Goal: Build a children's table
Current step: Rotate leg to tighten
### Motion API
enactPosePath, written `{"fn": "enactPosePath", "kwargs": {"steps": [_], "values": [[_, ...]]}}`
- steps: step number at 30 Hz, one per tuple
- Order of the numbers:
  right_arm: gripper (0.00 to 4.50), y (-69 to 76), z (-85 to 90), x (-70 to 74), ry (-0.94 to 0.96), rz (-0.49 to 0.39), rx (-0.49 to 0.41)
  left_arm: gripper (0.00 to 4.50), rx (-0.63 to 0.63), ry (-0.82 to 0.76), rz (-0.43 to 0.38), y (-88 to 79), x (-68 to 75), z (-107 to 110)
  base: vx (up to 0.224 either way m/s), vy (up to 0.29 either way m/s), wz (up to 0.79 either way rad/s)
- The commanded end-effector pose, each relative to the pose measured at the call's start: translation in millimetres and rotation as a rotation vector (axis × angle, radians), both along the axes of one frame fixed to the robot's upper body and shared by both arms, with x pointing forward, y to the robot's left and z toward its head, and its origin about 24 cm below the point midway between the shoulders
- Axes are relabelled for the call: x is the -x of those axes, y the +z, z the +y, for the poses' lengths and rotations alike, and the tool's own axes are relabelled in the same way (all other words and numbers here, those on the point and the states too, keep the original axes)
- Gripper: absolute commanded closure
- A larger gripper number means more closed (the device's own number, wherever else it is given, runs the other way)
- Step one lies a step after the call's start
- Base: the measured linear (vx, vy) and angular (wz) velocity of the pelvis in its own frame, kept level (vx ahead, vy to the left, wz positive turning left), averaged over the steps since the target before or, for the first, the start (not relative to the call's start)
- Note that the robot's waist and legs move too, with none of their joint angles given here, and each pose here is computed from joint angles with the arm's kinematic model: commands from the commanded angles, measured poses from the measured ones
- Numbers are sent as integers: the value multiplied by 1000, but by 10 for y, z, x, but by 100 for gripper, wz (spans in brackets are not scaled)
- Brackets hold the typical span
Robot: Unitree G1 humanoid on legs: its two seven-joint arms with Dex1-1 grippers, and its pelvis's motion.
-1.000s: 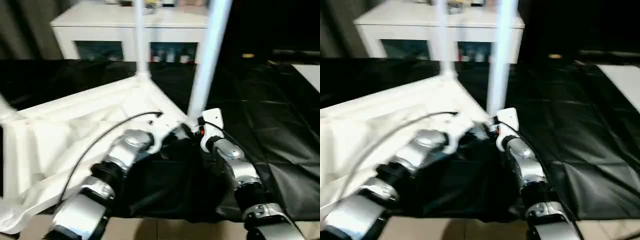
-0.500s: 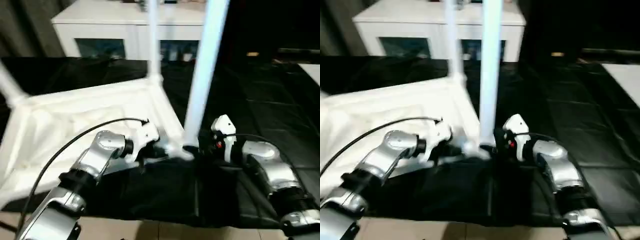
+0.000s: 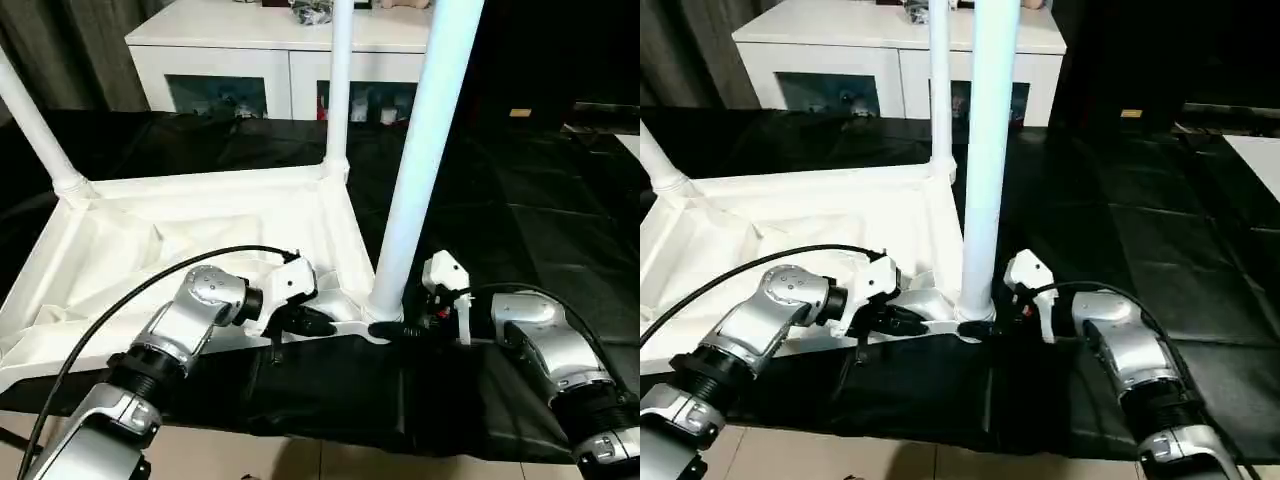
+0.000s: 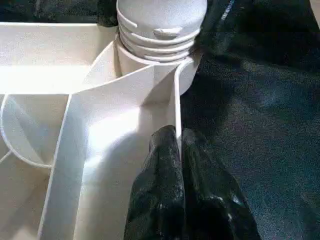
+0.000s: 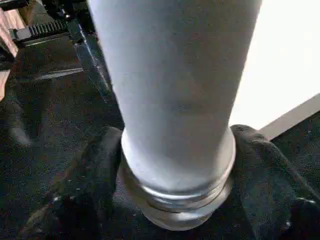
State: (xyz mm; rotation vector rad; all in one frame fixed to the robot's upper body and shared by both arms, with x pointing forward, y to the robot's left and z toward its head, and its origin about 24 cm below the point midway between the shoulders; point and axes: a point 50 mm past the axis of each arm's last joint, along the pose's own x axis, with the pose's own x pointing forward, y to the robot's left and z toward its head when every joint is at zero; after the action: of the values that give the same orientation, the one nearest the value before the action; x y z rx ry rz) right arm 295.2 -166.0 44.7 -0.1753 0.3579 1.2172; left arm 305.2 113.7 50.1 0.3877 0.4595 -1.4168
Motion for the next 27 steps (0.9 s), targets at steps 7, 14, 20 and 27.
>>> {"fn": "enactPosePath", "kwargs": {"steps": [7,14,20,27], "values": [[172,-6,32,13,14,3,-9,450,21,-48,-9,58,24,-68,0,0,0],[177,-144,150,-176,-347,-27,-74,450,-7,167,-62,-35,-155,-134,0,0,0],[177,-273,206,-309,-699,-12,-37,450,-23,437,-111,-84,-367,-294,0,0,0],[178,-314,362,-376,-945,-22,-23,450,-95,574,-198,-134,-464,-441,0,0,0]]}}
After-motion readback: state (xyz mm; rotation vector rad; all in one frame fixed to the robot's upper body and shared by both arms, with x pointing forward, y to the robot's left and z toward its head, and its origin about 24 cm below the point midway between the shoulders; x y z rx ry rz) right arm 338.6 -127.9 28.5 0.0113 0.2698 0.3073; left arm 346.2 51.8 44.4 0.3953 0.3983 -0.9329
